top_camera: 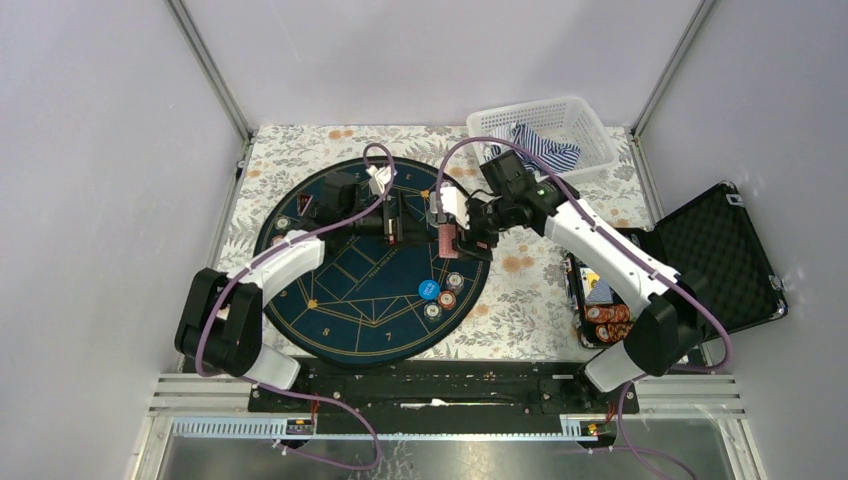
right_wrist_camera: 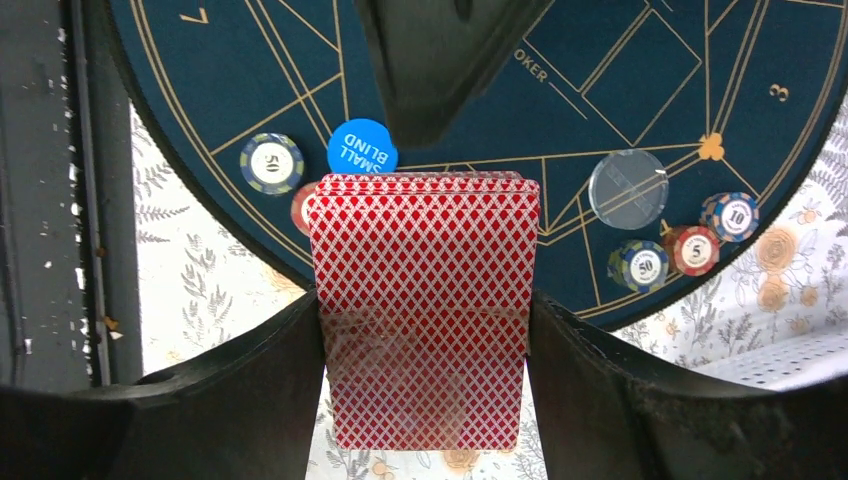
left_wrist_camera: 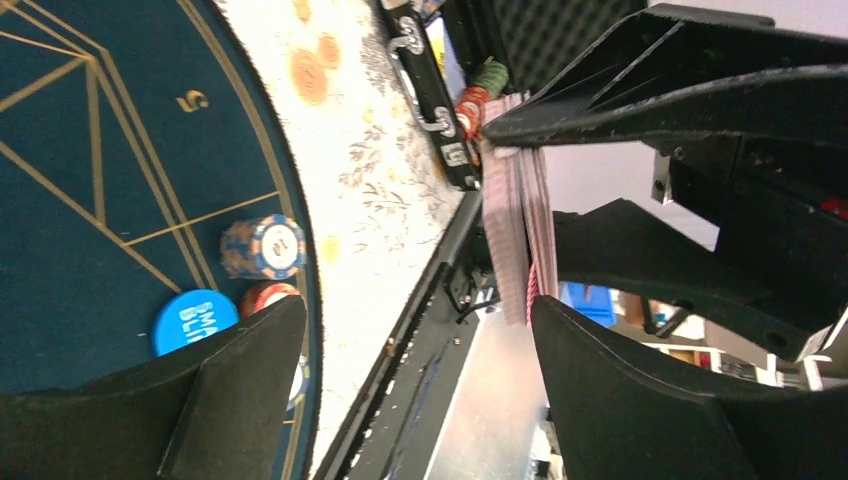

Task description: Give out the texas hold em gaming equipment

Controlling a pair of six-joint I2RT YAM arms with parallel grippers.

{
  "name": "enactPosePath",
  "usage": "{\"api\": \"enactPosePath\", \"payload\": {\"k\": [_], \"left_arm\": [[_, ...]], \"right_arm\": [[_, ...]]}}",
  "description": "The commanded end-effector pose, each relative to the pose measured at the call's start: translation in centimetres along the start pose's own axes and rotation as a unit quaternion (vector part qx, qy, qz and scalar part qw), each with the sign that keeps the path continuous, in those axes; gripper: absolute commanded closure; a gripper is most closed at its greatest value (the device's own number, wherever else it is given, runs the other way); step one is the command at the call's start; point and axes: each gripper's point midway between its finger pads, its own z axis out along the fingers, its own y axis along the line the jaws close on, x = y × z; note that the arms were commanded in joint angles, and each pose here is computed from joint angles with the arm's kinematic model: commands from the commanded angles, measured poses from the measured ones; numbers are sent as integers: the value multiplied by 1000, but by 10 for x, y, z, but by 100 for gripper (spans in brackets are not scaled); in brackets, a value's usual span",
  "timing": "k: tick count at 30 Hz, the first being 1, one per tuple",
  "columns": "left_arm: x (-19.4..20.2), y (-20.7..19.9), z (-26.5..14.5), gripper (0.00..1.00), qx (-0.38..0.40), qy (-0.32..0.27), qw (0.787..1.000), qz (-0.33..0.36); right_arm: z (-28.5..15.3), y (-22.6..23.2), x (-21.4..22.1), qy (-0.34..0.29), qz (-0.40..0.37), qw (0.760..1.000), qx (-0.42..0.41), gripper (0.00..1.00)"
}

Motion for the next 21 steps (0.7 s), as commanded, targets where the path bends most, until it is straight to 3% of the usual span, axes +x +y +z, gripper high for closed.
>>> {"api": "enactPosePath", "payload": {"k": [1, 5, 15, 21], "left_arm": [[-7, -33, 4, 14, 82, -16, 996, 1], [-2, -39, 6, 17, 114, -19, 993, -21], [13, -34, 30, 23, 108, 19, 993, -38], [15, -33, 37, 35, 116, 33, 991, -55]], "right_arm": [[-2, 4, -20, -2, 14, 1000, 4, 48], [4, 2, -20, 14, 14, 1000, 14, 48], [16, -7, -29, 27, 16, 999, 34, 48], [19, -6, -40, 24, 8, 999, 41, 48]]}}
